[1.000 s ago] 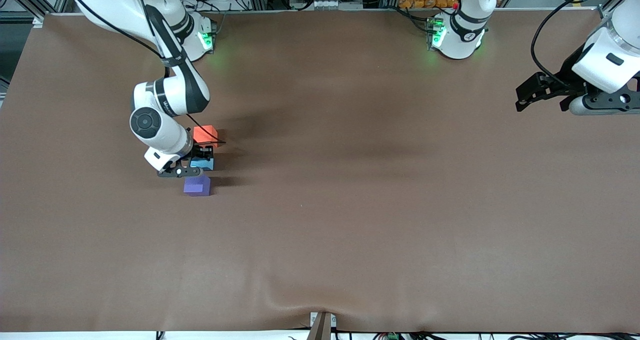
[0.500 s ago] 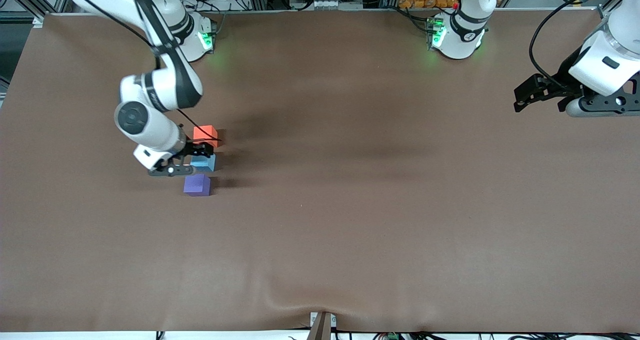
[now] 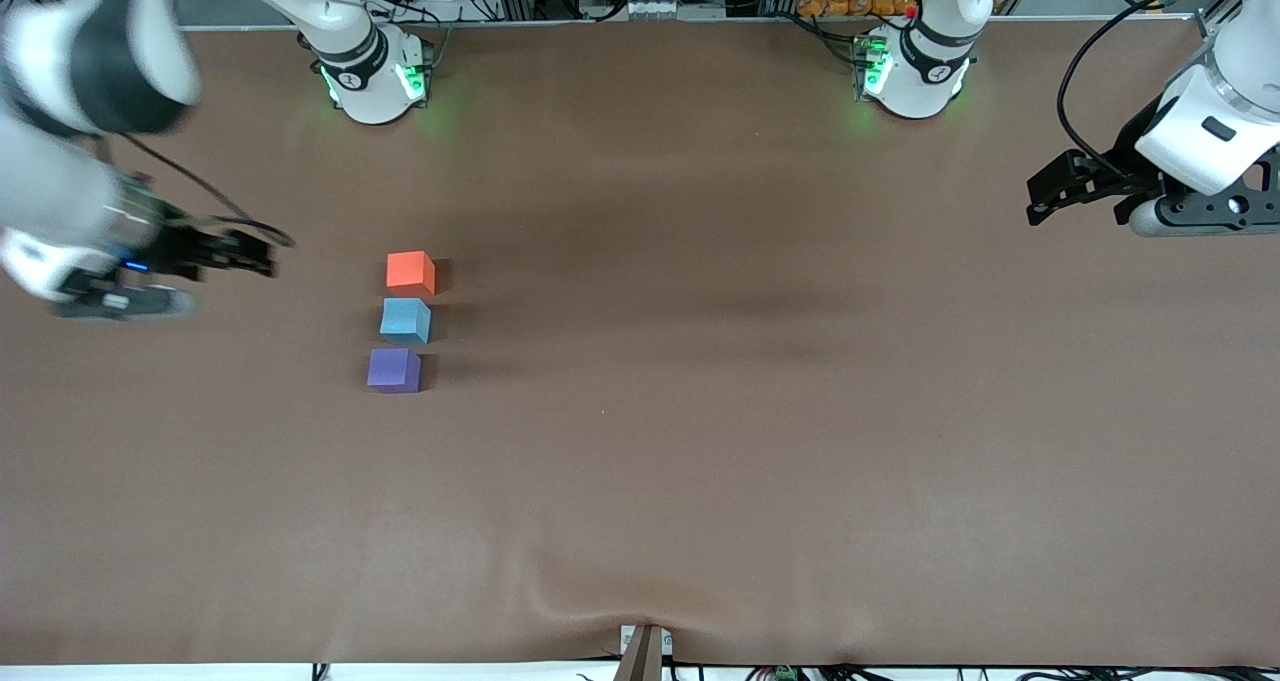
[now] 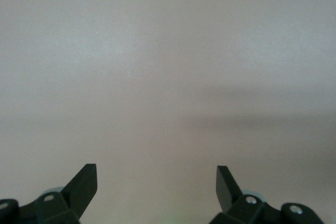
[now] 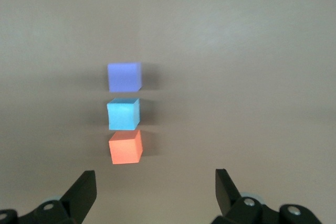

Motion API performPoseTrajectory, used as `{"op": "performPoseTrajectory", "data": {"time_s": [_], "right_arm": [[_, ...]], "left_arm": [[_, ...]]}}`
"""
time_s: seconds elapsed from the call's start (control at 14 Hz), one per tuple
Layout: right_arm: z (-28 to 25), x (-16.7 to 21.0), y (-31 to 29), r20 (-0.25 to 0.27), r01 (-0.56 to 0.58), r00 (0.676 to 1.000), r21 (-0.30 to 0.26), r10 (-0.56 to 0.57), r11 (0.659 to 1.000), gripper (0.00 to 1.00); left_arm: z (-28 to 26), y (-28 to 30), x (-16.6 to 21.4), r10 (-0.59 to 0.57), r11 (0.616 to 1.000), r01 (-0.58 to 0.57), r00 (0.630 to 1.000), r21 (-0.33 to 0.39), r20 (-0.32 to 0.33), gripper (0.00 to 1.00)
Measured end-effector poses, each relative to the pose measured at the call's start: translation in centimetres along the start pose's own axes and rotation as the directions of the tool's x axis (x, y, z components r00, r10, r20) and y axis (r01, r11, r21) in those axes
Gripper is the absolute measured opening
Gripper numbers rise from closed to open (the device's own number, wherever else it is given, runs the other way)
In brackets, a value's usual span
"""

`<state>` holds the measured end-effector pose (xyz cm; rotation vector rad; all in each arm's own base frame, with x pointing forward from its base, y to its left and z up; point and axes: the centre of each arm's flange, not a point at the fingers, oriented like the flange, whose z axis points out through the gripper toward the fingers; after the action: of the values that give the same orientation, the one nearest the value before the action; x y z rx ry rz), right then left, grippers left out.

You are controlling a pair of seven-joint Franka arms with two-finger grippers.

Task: Place blue block between orange and purple blocks

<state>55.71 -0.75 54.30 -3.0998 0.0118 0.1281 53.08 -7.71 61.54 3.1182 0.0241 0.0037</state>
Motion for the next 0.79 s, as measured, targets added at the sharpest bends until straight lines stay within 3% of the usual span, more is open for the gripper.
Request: {"op": "performPoseTrajectory", "data": {"time_s": [0.29, 0.79], "right_arm": [[-8.1, -1.3, 4.1, -0.073, -0.050, 0.996, -0.023, 0.048, 0.998, 1.00], [-11.1, -2.4, 3.7, -0.060, 0.039, 0.997, -0.042, -0.041, 0.998, 1.00]], "left_arm": [[-1.4, 0.1, -1.0, 0.003, 1.000, -0.002, 1.000, 0.001, -0.012, 1.00], [-2.5, 0.0, -2.0, 0.020, 1.000, -0.020, 1.000, 0.004, -0.006, 1.00]]}}
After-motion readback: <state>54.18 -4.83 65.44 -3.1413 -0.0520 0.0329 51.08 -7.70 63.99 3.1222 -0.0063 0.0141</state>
